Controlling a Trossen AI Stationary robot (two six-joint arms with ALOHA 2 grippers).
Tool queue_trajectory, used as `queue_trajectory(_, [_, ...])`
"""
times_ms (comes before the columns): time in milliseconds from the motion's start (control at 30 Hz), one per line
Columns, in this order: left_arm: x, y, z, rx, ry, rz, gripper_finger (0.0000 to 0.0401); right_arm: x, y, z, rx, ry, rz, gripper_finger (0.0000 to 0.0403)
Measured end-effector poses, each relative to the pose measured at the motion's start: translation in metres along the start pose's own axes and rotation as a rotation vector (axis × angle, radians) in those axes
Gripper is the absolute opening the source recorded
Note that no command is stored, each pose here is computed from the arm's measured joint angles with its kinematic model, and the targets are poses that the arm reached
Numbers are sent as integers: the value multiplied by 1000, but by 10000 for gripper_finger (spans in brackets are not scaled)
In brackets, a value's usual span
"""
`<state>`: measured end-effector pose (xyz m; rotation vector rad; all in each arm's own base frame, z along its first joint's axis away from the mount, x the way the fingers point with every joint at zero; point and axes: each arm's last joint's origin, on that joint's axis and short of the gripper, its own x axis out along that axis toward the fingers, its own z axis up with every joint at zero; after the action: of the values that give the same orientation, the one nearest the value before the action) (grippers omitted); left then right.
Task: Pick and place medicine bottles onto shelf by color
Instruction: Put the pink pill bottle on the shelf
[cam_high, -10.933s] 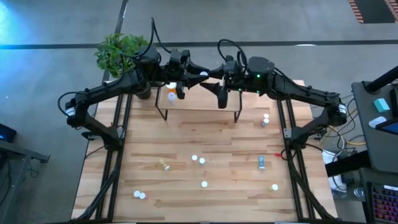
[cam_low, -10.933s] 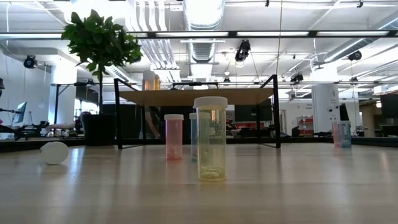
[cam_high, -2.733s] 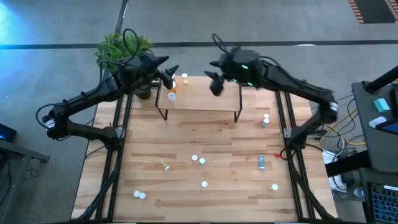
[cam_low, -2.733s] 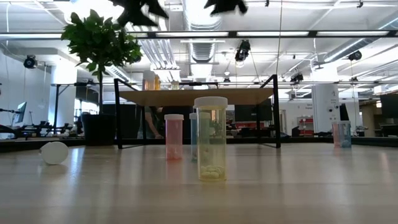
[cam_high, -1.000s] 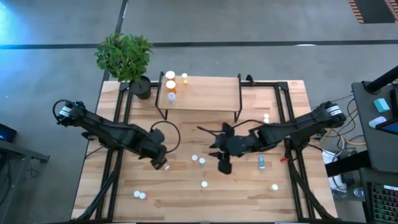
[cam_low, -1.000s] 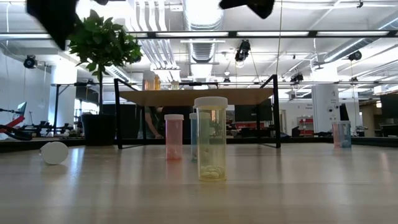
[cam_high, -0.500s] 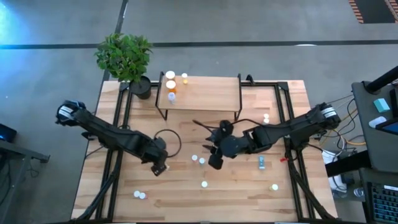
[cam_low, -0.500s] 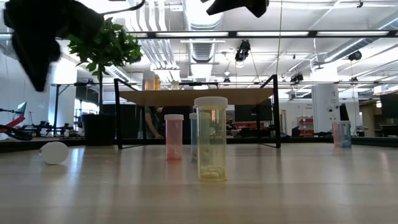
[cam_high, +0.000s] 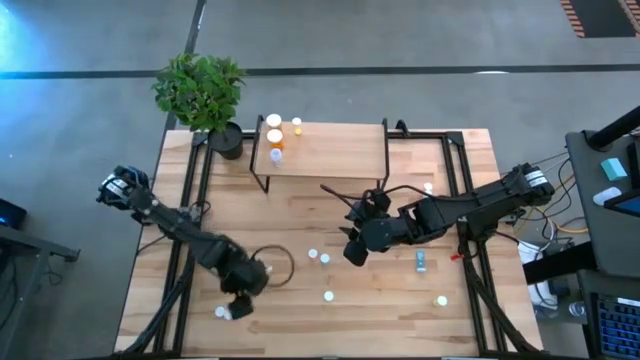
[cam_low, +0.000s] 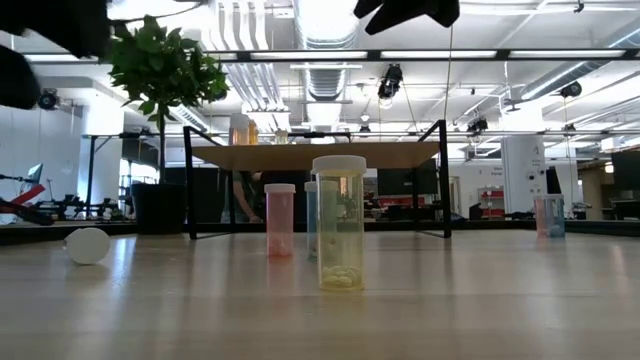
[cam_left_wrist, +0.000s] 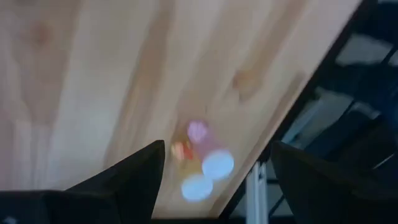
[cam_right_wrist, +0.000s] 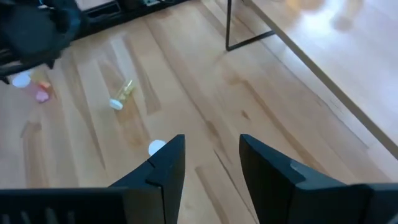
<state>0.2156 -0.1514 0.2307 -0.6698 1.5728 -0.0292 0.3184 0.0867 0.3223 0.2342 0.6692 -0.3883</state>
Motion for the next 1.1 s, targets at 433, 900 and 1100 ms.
queue_trajectory(433, [25, -20, -54, 398, -75, 108, 276, 2, 0, 1, -40, -8, -2, 144])
queue_trajectory(900, [42, -23, -64, 471, -164, 132, 276, 2, 0, 2, -48, -19, 4, 144])
queue_trajectory(1100, [60, -21, -62, 460, -114, 177, 276, 1, 0, 3, -36, -21, 6, 144])
